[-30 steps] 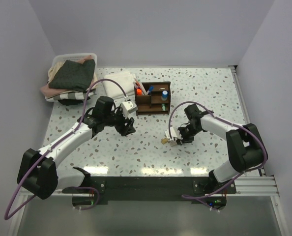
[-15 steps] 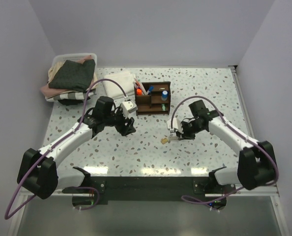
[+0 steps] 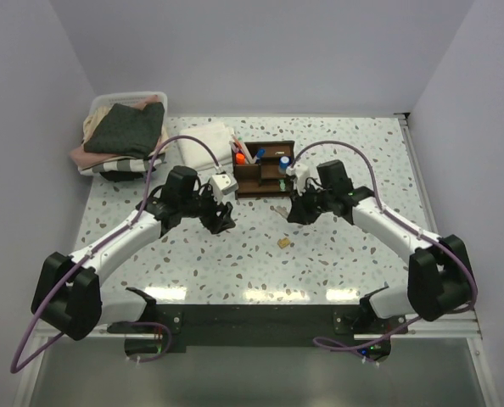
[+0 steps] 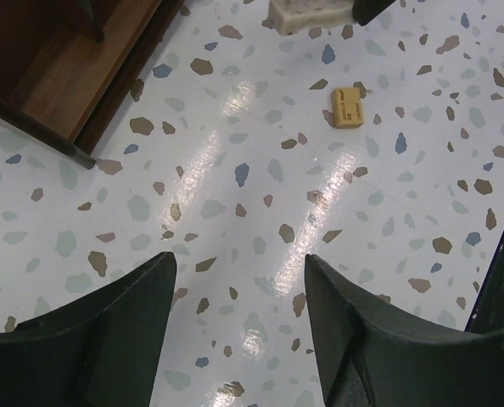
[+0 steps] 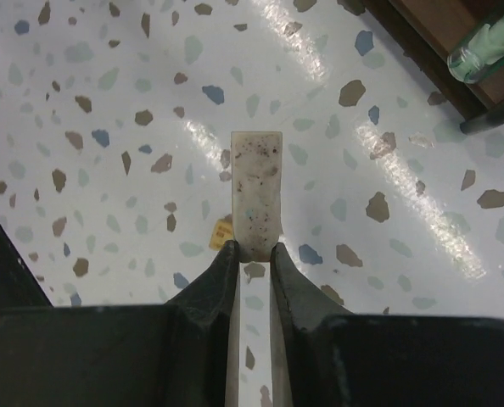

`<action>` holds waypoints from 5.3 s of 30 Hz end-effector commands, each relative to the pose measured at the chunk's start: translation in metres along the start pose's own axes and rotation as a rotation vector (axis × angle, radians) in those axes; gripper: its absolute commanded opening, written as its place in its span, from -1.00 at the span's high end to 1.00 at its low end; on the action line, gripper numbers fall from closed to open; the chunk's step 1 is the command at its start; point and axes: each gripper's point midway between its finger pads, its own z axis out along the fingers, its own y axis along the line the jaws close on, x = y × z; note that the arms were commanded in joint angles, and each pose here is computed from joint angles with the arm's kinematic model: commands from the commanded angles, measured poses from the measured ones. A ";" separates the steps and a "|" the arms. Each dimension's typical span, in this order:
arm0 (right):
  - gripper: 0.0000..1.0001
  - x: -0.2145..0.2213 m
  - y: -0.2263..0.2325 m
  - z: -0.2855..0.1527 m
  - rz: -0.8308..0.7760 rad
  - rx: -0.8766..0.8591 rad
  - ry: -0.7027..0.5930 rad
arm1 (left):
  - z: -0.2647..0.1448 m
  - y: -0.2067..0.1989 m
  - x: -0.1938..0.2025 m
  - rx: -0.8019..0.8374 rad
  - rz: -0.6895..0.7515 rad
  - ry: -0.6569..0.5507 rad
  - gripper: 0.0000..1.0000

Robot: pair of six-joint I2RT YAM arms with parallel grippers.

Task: Sort the stationery into containers
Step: Pick up the stationery from the center of the board, then place the stationery in the storage box, then pick up the stationery from the center of the board.

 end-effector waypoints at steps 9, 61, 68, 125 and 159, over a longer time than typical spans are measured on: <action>1.00 -0.078 -0.042 0.010 0.493 0.361 -0.186 | -0.005 0.005 -0.022 -0.020 0.027 -0.068 -0.34; 1.00 -0.089 -0.099 0.073 0.574 0.646 -0.102 | -0.015 0.003 0.000 -0.057 0.007 -0.076 -0.34; 1.00 -0.090 -0.102 0.072 0.565 0.673 -0.110 | -0.012 0.003 0.001 -0.050 0.003 -0.074 -0.34; -0.07 0.037 0.036 -0.042 -0.681 0.069 -0.108 | 0.063 -0.067 0.041 -0.062 -0.242 0.159 -0.40; -0.01 0.055 0.014 0.040 -1.138 -0.498 0.144 | -0.006 0.028 0.024 -0.217 -0.282 -0.032 -0.40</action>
